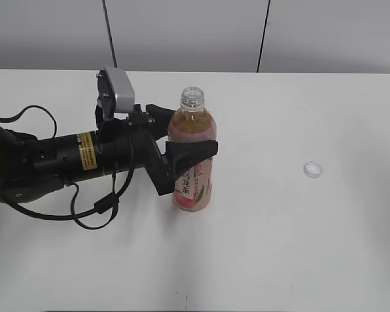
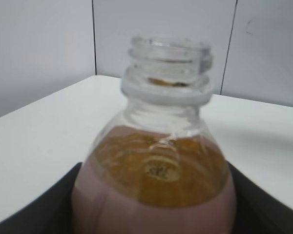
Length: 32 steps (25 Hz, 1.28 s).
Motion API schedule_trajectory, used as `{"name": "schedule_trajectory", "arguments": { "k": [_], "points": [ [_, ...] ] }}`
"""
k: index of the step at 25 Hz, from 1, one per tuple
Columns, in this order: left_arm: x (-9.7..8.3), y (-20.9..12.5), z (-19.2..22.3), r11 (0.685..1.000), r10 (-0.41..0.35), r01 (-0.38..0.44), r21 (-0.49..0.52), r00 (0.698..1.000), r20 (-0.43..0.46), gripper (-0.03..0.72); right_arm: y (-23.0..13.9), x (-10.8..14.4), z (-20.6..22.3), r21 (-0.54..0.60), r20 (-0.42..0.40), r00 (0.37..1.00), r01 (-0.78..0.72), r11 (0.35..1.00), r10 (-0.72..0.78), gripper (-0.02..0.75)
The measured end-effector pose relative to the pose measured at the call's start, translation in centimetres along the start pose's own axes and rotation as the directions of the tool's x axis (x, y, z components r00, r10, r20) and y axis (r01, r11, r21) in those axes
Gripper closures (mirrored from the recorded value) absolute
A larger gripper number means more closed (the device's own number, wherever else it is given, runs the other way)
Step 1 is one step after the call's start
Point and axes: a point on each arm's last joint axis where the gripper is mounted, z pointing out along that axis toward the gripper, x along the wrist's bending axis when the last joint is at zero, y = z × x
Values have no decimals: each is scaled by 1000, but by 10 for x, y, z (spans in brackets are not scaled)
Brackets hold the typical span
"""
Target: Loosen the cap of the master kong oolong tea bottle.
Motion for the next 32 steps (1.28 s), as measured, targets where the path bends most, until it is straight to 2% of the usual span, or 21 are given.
{"name": "schedule_trajectory", "arguments": {
  "k": [5, 15, 25, 32],
  "points": [
    [2, 0, 0, 1000, 27, -27, -3, 999, -22, 224, -46, -2, -10, -86, -13, 999, -40, 995, 39, 172],
    [2, 0, 0, 999, 36, -36, -3, 999, -24, 224, -110, -4, -18, -281, -37, 998, -59, 958, 51, 172],
    [2, 0, 0, 999, 36, -36, -2, 999, -25, 220, -122, -3, -9, -286, -38, 998, -58, 957, 49, 172],
    [3, 0, 0, 999, 40, -41, -3, 999, -34, 139, -122, -3, -9, -286, -34, 999, -45, 957, 36, 172]
  ]
}}
